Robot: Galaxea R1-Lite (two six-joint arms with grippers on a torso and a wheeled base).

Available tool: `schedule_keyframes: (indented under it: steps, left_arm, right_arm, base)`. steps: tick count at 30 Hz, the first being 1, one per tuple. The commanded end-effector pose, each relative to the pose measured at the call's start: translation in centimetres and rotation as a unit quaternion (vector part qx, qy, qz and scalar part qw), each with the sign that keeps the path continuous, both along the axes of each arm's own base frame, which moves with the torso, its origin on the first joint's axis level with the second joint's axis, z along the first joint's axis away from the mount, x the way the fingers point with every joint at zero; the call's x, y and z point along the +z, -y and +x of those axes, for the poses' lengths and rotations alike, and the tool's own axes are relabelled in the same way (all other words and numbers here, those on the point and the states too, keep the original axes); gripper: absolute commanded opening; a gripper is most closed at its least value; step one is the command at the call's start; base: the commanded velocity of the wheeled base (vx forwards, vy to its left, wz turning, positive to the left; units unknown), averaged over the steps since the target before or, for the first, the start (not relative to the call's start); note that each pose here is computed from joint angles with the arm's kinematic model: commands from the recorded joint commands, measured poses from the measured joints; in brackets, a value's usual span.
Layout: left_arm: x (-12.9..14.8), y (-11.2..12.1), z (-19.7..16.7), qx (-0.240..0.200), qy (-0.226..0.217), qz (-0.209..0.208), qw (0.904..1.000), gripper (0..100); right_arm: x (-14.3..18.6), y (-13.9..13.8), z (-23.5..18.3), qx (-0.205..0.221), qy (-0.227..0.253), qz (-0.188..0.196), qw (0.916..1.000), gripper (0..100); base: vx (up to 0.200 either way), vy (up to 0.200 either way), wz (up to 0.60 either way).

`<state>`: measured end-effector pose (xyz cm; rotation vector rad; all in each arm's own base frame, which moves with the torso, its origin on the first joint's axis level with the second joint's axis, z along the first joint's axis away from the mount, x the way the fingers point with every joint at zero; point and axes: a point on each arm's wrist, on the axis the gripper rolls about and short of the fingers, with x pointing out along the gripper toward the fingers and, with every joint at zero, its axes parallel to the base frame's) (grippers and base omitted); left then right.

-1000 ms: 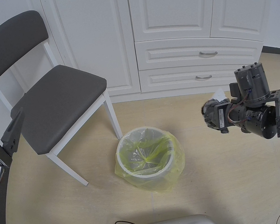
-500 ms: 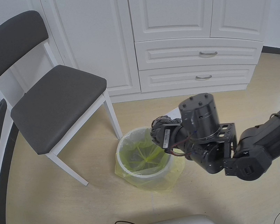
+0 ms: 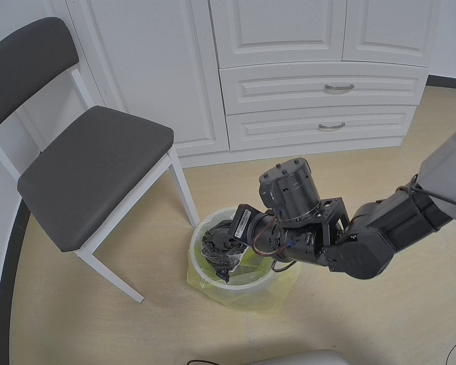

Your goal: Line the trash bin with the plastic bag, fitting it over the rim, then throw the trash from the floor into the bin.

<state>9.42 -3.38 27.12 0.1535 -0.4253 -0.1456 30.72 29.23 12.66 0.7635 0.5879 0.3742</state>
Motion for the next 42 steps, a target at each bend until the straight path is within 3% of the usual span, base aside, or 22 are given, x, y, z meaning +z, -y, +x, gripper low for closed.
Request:
schedule_keyframes:
  steps: [1,13,26,32,42]
  left_arm:
    - [0.2,-0.2,-0.3,0.001,0.007,-0.003,1.0000,100]
    - [-0.2,0.1,0.2,-0.003,-0.007,0.004,1.0000,100]
    - [-0.5,0.2,0.5,-0.003,-0.014,0.008,0.9999,100]
    - [-0.5,0.2,0.4,-0.003,-0.013,0.007,0.9999,100]
    - [-0.6,0.2,0.5,-0.003,-0.014,0.008,0.9999,100]
  right_arm:
    - [0.0,0.8,3.2,-0.022,-0.048,0.024,0.9983,0]
    - [-6.6,-0.7,7.6,-0.080,-0.091,0.024,0.9923,0]
    - [-9.4,-0.3,9.1,-0.101,-0.098,0.007,0.9901,0]
    - [-11.5,-0.2,9.1,-0.112,-0.084,-0.060,0.9884,0]
    - [-12.2,-0.4,8.6,-0.103,-0.093,-0.091,0.9861,0]
  base:
    - [0.000,0.000,0.00]
    - [0.000,0.000,0.00]
    - [0.000,0.000,0.00]
    - [0.000,0.000,0.00]
    - [0.000,0.000,0.00]
